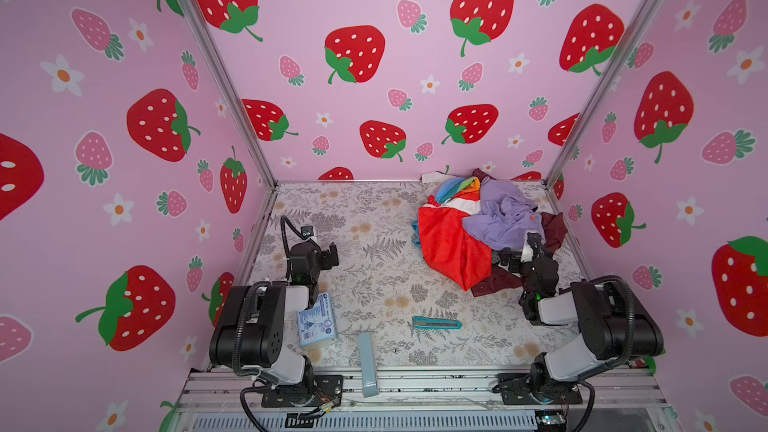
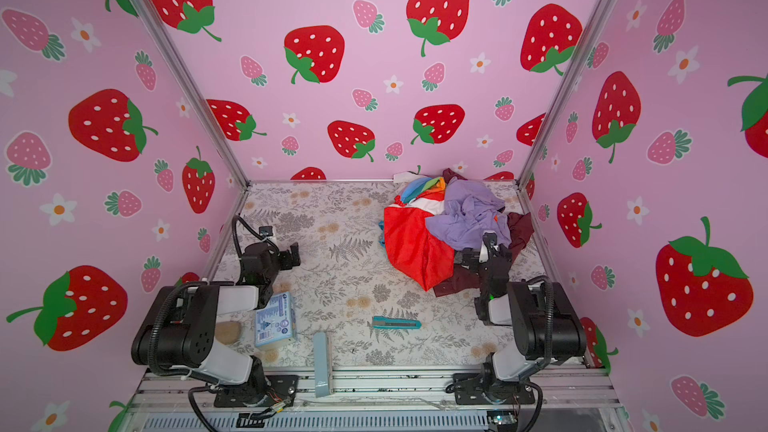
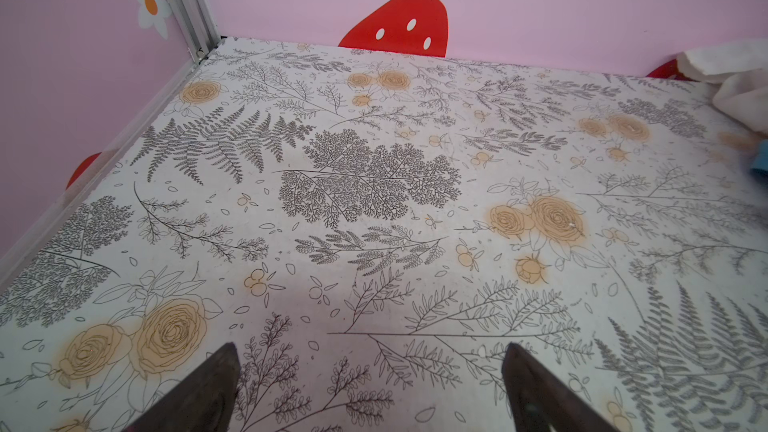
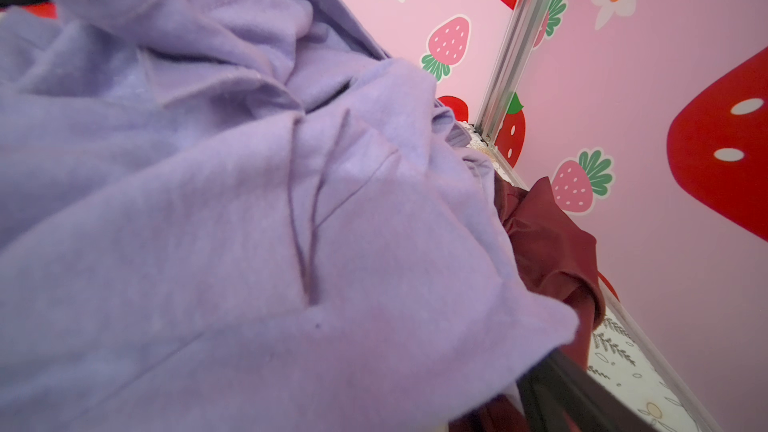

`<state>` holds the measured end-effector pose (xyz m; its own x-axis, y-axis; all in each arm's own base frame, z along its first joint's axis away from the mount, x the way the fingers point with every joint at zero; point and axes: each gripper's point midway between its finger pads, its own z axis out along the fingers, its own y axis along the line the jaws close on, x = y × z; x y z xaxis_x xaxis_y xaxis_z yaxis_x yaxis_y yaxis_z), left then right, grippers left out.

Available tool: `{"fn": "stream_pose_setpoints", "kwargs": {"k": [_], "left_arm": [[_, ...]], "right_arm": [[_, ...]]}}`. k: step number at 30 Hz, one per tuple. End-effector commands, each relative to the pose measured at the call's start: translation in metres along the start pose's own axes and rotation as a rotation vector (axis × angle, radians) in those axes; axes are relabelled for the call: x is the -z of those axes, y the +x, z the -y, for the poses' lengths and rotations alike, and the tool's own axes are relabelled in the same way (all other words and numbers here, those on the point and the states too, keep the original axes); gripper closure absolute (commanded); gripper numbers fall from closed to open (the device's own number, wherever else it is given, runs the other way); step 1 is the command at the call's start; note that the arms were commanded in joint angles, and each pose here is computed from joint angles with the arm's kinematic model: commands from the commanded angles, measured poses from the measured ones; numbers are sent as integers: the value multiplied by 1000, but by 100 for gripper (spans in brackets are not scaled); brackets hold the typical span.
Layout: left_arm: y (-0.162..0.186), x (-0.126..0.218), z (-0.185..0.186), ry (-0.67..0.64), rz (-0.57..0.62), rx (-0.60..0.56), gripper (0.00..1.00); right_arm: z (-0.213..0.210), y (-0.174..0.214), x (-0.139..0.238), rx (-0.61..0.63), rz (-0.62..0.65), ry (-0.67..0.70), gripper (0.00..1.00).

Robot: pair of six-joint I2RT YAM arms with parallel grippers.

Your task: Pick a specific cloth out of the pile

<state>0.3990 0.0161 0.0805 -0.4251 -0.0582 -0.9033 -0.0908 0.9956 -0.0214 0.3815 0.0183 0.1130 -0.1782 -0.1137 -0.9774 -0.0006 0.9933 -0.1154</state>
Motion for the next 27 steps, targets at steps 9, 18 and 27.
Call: {"fn": "stream_pose_setpoints", "kwargs": {"k": [9, 18, 27], "left_arm": [[-6, -2, 2, 3, 16, -9, 1], [-7, -2, 2, 4, 17, -9, 1], [-13, 2, -4, -16, 6, 13, 4]], "right_arm": [[-2, -7, -3, 8, 24, -9, 0], [-2, -7, -3, 9, 23, -8, 0], [13, -12, -2, -29, 22, 76, 0]]}}
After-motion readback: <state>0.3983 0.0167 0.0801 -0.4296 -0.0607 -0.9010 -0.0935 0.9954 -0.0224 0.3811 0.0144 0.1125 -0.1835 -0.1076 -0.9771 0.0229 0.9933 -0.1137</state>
